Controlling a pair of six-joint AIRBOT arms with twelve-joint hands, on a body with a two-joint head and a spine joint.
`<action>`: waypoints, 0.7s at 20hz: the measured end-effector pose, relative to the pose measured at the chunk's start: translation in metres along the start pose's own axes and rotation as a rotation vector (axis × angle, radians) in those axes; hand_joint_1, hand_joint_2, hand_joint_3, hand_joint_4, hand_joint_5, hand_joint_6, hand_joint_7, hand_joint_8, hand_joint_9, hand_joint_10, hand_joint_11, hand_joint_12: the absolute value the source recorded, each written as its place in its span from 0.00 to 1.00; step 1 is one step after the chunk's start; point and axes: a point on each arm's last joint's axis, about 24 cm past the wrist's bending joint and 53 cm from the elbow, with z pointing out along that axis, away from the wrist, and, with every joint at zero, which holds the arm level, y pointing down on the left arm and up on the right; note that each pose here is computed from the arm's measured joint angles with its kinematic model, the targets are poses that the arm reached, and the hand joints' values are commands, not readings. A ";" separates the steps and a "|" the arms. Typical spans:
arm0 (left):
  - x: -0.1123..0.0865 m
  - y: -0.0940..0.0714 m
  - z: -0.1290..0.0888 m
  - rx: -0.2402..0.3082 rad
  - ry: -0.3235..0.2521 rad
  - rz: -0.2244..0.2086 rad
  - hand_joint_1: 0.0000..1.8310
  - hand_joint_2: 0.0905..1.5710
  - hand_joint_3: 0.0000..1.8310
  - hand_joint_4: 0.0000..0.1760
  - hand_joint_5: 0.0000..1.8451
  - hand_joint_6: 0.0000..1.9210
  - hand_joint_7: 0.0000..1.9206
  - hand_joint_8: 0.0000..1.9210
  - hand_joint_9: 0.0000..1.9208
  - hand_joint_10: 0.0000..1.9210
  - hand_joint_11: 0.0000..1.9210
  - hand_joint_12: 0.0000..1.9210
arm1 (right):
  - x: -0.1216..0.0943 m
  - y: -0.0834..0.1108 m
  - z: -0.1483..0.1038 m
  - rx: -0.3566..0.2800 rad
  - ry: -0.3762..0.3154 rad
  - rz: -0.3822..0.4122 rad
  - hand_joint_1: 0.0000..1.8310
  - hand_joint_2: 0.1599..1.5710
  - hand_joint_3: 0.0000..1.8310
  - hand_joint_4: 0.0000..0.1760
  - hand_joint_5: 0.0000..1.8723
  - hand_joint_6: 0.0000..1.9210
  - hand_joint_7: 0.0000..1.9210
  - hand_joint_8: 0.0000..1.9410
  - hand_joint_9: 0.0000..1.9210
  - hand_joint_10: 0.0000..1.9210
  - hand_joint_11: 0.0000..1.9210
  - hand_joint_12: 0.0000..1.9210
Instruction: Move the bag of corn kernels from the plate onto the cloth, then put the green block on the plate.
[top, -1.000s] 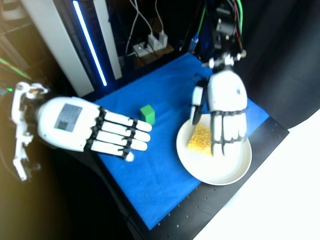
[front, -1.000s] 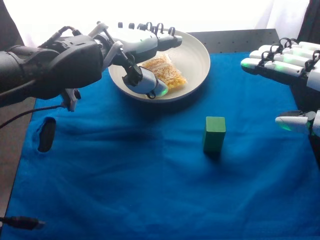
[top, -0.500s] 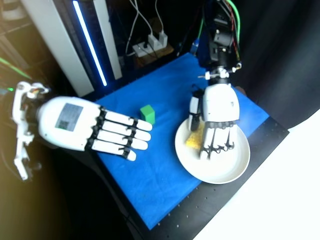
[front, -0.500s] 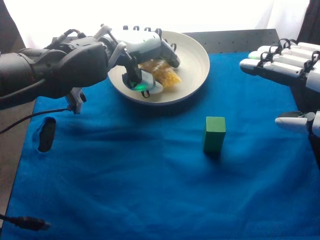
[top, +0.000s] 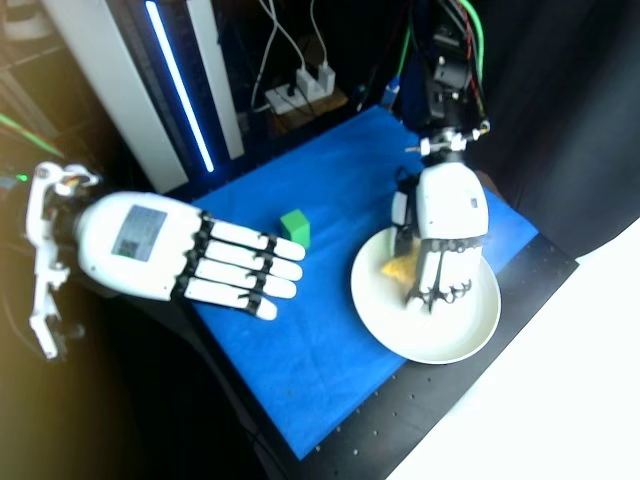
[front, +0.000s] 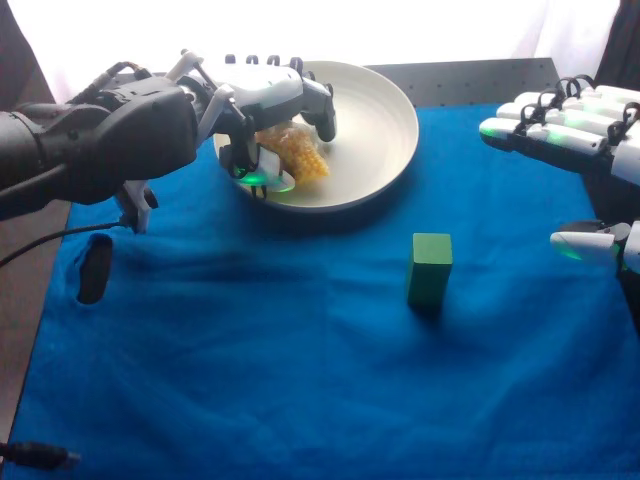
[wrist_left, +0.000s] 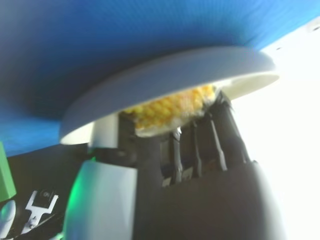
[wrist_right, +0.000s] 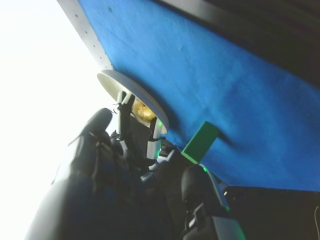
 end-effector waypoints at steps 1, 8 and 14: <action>0.000 -0.001 0.000 0.002 -0.002 0.002 0.87 0.79 0.00 0.00 0.13 0.71 0.05 0.64 0.28 0.89 0.20 0.93 | 0.000 0.000 0.000 -0.001 0.000 0.000 0.28 0.88 0.00 0.00 0.00 0.00 0.00 0.00 0.00 0.00 0.00 0.28; 0.000 -0.009 -0.010 0.026 0.002 0.032 0.68 0.89 0.00 0.00 0.27 0.91 0.16 0.99 0.22 0.95 0.20 1.00 | 0.000 0.000 0.000 0.000 -0.001 0.001 0.27 0.88 0.00 0.00 0.00 0.00 0.00 0.00 0.00 0.00 0.00 0.23; -0.022 -0.032 -0.038 0.097 -0.072 0.111 0.68 0.89 0.00 0.00 0.28 0.89 0.18 1.00 0.23 0.94 0.33 0.97 | 0.000 0.001 0.000 0.000 -0.002 0.008 0.30 0.86 0.00 0.00 0.00 0.00 0.00 0.00 0.00 0.00 0.00 0.47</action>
